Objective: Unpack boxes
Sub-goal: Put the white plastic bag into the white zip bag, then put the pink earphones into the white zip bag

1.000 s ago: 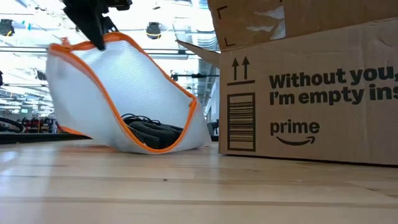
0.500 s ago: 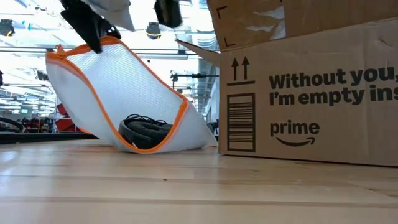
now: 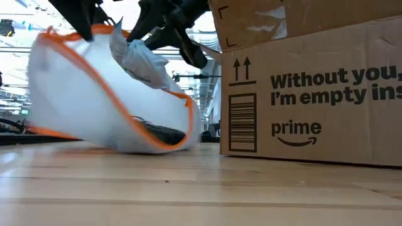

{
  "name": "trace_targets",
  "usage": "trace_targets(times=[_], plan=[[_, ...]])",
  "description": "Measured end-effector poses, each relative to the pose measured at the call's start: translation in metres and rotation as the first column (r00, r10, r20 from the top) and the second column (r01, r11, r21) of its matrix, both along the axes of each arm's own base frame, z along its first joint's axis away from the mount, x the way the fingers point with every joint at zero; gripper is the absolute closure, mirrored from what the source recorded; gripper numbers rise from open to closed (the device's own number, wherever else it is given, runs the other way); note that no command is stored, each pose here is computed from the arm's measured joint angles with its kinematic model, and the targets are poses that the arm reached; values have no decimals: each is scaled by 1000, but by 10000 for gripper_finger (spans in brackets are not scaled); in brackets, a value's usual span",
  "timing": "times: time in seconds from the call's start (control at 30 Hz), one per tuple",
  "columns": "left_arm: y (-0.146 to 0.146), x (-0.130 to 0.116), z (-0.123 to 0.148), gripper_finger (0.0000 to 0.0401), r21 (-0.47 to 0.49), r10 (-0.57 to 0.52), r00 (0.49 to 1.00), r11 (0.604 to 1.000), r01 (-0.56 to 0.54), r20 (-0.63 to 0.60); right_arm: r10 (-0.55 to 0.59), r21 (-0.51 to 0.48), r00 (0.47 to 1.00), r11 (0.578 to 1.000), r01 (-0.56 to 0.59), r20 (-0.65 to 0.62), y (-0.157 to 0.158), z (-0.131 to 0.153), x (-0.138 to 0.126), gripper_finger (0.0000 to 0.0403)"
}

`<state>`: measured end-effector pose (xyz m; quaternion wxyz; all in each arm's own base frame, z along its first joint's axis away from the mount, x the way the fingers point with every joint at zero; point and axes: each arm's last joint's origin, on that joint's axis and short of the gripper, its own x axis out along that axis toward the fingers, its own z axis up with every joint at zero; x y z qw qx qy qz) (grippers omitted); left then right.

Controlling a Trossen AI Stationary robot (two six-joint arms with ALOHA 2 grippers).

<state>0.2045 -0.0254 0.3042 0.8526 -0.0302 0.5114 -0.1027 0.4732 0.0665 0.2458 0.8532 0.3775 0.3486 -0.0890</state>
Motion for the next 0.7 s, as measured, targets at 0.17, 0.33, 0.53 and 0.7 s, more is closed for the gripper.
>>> trace_targets(times=[0.17,0.33,0.53,0.7], plan=[[-9,4,3,401,-24,-16,998,1000,18,58,28,1,1000,1000,-28,-12,-4,-13,6,388],[-12,10,8,401,-37,-17,990,999,22,137,15,14,998,1000,-15,59,-10,-15,15,350],[-12,11,7,401,-41,-19,989,999,25,148,45,111,996,992,-53,77,-21,-39,29,255],[-12,8,4,401,-38,-15,995,999,19,103,59,123,994,990,-70,95,-28,-26,26,174]])
